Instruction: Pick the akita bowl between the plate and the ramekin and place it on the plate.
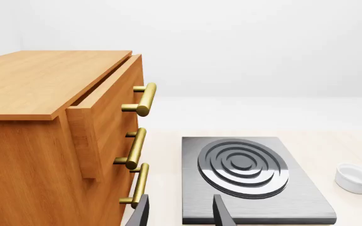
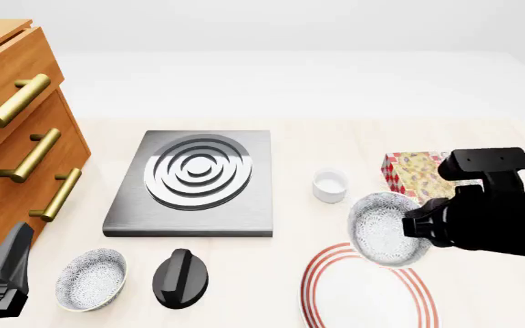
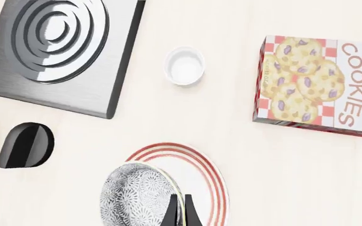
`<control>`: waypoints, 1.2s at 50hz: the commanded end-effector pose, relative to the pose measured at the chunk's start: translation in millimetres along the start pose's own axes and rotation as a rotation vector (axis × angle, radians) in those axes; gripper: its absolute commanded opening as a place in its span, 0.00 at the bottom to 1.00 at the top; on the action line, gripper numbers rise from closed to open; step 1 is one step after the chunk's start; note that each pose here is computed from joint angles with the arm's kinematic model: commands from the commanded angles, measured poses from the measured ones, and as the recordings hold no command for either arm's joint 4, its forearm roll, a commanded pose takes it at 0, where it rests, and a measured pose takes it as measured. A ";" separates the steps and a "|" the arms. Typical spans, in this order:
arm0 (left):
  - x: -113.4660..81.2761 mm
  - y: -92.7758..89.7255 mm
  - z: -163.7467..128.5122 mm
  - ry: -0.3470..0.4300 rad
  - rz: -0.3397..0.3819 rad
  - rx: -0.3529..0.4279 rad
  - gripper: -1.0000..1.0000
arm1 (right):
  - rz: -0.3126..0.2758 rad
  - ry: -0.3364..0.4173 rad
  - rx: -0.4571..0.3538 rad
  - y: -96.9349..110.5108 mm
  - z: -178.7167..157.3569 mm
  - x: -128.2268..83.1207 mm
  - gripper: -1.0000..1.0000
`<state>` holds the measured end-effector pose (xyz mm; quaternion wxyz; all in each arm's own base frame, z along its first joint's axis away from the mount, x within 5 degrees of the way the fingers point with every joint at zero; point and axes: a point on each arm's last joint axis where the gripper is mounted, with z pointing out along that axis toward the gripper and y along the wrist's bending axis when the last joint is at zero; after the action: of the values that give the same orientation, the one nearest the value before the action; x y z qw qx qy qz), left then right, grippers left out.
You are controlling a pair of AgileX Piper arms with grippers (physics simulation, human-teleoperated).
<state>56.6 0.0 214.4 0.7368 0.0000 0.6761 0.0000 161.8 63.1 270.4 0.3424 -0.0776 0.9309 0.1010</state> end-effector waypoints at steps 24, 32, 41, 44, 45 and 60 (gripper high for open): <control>0.0 0.0 0.0 0.000 0.000 0.000 1.00 | -0.067 0.106 -0.075 15.6 17.9 42.9 0.00; 0.0 0.0 0.0 0.000 0.000 0.000 1.00 | -0.076 0.130 -0.073 14.9 26.6 52.0 0.00; 0.0 0.0 0.0 0.000 0.000 0.000 1.00 | -0.066 0.156 -0.059 10.7 38.0 63.3 0.00; 0.0 0.0 0.0 0.000 0.000 0.000 1.00 | -0.068 0.165 -0.059 11.0 41.0 65.8 0.00; 0.0 0.0 0.0 0.000 0.000 0.000 1.00 | -0.071 0.166 -0.057 10.2 42.4 66.7 0.00; 0.0 0.0 0.0 0.000 0.000 0.000 1.00 | -0.066 0.227 -0.020 1.5 76.8 86.4 0.00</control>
<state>56.6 0.0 214.4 0.7368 0.0000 0.6761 0.0000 140.6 78.0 179.3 0.2515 -0.1280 0.9543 0.0980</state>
